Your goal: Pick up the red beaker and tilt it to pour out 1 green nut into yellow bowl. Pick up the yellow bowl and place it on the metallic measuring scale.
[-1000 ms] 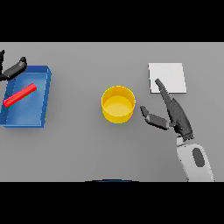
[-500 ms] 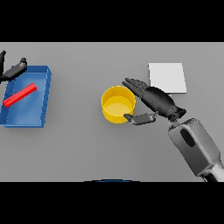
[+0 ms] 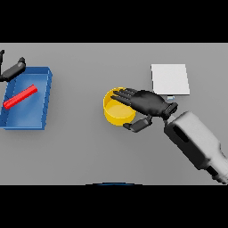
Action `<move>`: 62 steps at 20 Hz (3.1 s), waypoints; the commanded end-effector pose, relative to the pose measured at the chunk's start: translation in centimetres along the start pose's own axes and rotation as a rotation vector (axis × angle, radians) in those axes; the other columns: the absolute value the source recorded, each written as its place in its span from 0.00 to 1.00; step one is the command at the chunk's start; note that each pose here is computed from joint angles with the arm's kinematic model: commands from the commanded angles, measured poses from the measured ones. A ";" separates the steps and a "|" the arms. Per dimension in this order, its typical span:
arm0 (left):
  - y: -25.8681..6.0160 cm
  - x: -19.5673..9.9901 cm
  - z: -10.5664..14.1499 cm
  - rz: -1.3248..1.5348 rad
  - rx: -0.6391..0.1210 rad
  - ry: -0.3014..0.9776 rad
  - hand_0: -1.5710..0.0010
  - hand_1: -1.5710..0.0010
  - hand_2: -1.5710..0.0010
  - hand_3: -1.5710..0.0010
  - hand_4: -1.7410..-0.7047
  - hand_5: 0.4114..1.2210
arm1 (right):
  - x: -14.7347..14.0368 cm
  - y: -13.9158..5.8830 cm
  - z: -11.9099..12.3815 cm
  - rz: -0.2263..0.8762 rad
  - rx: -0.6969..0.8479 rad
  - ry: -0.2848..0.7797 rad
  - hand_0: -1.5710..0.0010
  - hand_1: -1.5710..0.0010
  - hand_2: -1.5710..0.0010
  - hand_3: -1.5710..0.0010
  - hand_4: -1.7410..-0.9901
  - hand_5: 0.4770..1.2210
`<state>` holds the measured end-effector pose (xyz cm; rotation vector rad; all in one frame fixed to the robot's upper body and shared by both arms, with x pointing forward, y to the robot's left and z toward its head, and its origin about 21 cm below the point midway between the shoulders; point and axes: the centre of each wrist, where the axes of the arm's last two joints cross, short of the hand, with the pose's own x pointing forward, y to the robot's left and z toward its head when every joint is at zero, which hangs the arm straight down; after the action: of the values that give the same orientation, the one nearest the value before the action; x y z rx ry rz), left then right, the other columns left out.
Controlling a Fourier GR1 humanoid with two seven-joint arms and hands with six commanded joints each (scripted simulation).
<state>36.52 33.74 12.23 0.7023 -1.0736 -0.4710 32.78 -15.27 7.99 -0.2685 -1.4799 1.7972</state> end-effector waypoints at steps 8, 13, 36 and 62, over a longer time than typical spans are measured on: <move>0.0 0.3 -0.1 0.012 -0.005 -0.014 1.00 1.00 1.00 1.00 0.91 0.39 | -0.5 1.2 -2.3 0.060 0.107 -0.020 1.00 1.00 1.00 1.00 0.65 0.26; -0.2 -0.1 0.0 0.011 -0.004 0.001 1.00 1.00 1.00 1.00 0.91 0.38 | -1.0 1.7 -2.8 0.059 0.174 -0.018 1.00 1.00 1.00 1.00 0.62 0.29; -0.1 -0.2 0.5 0.005 0.002 -0.012 1.00 1.00 1.00 1.00 0.92 0.39 | -1.0 1.7 -3.2 0.053 0.209 -0.016 0.08 0.10 0.10 0.27 0.08 0.97; 0.8 0.3 0.1 0.014 0.010 -0.016 1.00 1.00 1.00 1.00 0.91 0.42 | -7.3 -7.7 2.0 0.109 0.038 0.311 0.01 0.00 0.00 0.17 0.02 1.00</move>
<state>36.58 34.05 13.01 0.6999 -1.0965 -0.4601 39.80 -21.47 13.39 -0.5931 -1.2282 1.7709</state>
